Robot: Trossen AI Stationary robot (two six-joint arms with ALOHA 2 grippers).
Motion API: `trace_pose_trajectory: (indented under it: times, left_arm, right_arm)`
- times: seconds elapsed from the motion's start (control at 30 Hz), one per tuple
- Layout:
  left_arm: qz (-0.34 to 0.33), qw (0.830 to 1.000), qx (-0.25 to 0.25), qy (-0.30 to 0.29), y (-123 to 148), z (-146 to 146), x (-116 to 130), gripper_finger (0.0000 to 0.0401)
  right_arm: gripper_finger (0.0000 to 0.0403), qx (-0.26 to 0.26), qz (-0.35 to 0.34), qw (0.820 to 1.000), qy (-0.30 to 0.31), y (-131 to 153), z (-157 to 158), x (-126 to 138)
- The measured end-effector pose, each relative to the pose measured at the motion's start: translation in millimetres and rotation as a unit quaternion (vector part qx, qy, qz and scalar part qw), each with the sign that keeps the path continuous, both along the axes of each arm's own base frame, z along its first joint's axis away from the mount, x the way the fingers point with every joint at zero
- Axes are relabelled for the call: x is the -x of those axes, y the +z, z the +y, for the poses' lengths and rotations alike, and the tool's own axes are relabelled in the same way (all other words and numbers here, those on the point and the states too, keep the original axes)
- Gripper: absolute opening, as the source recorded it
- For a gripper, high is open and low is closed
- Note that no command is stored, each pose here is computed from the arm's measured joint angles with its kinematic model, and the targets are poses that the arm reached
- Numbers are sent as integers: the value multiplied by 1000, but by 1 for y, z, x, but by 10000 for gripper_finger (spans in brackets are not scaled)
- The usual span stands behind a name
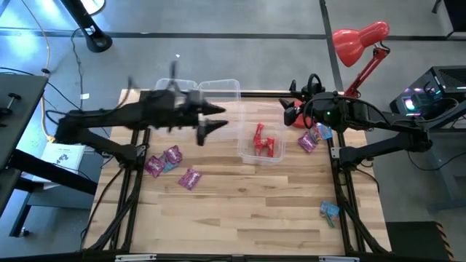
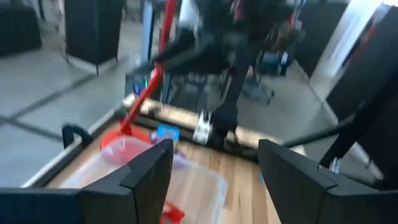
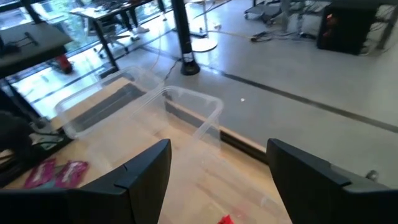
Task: Sort candy
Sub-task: Put the bottom center violet candy into the top center transparent bin
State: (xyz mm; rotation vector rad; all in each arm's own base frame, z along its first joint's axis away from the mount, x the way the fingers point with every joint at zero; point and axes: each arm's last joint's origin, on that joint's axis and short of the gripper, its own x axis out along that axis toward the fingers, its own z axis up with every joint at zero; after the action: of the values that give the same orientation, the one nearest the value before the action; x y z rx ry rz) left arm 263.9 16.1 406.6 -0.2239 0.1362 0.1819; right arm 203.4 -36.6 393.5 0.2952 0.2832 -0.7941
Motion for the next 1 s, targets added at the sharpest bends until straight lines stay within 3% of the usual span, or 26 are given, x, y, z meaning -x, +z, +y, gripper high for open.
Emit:
trace_pose_trajectory:
  times: [0.1, 0.23, 0.4, 0.5, 0.63, 0.7, 0.77, 0.87, 1.0]
  left_arm:
    - [-20, 1000, 13, 17, -7, -14, 24, 227]
    - [-8, 997, 70, 28, -38, -32, 49, 227]
    - [135, 978, 155, 28, -99, -58, 66, 227]
    - [252, 947, 189, 55, -139, -75, 73, 227]
    - [373, 904, 183, 103, -184, -91, 78, 227]
    - [425, 874, 180, 151, -200, -92, 79, 227]
    - [464, 845, 189, 188, -213, -91, 77, 227]
    - [513, 812, 199, 194, -229, -92, 70, 227]
    - [547, 787, 222, 179, -246, -96, 59, 227]
  right_arm:
    - [259, -9, 0, 1000, 18, -1, 1, -1]
    - [259, -12, 1, 1000, 21, -1, 1, -1]
    - [259, -12, 2, 1000, 21, -1, 1, 0]
    - [259, -18, 4, 1000, 18, -2, 1, 0]
    - [259, -23, 11, 1000, 16, -4, 1, 1]
    - [259, -23, 12, 1000, 16, -4, 1, 1]
    - [259, -23, 12, 1000, 15, -4, 1, 1]
    - [259, -23, 13, 1000, 15, -4, 1, 1]
    - [259, -23, 16, 999, 15, -5, 1, 1]
